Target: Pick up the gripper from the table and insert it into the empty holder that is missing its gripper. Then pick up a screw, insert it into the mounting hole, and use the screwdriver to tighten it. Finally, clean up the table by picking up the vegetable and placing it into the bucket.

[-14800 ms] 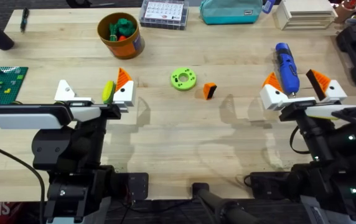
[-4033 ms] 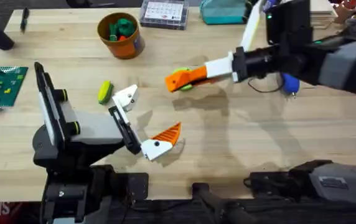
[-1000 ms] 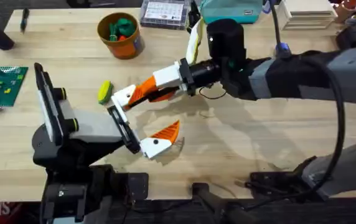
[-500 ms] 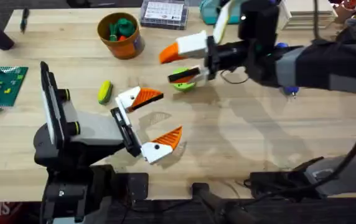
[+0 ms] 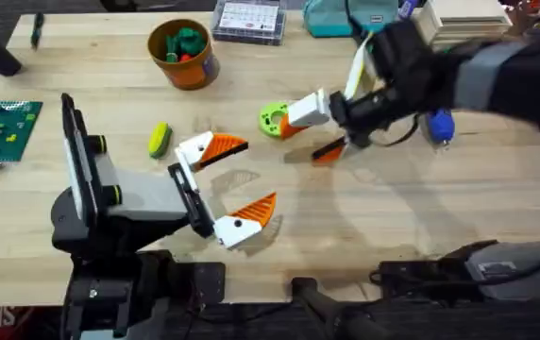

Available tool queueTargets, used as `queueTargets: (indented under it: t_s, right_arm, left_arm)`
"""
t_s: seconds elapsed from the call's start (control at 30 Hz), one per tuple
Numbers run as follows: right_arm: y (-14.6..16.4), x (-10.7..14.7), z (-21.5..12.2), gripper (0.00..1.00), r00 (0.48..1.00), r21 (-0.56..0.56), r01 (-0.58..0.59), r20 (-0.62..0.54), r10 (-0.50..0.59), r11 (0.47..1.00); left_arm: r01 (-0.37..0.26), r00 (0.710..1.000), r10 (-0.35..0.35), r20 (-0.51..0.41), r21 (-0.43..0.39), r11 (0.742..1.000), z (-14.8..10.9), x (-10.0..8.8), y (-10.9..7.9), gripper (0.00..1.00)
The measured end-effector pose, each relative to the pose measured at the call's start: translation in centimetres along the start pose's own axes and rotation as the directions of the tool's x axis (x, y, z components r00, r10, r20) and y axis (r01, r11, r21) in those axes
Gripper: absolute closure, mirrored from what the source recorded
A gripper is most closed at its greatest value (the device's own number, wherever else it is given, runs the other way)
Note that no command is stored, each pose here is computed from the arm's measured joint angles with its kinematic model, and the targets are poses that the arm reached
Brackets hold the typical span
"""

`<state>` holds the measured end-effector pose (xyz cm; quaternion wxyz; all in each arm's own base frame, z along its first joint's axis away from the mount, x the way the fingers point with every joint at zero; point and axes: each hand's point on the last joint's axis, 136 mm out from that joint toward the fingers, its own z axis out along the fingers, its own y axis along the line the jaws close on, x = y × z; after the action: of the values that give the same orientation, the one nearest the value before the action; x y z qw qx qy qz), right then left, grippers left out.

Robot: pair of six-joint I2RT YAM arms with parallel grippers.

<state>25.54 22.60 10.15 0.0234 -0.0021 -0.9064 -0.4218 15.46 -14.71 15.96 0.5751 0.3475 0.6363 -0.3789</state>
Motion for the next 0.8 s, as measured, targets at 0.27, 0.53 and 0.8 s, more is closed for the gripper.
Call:
queueTargets:
  t_s: [0.27,0.53,0.8]
  right_arm:
    - [4.0,-4.5,-4.1,0.006,0.838,0.315,0.486,0.098,-0.537,0.815]
    - [4.8,-4.5,-1.7,0.005,0.58,0.395,0.762,-0.063,-0.812,0.513]
    - [4.7,-5.3,1.8,0.007,0.503,0.384,0.817,-0.11,-0.858,0.43]
  left_arm:
    - [-0.001,1.0,0.001,0.0,-0.006,1.0,0.0,0.0,0.1,0.005]
    - [-0.011,1.0,0.011,0.003,-0.073,0.997,0.0,-0.2,1.3,0.006]
    - [-0.017,1.0,0.017,0.004,-0.12,0.993,-0.1,-0.2,2.1,0.006]
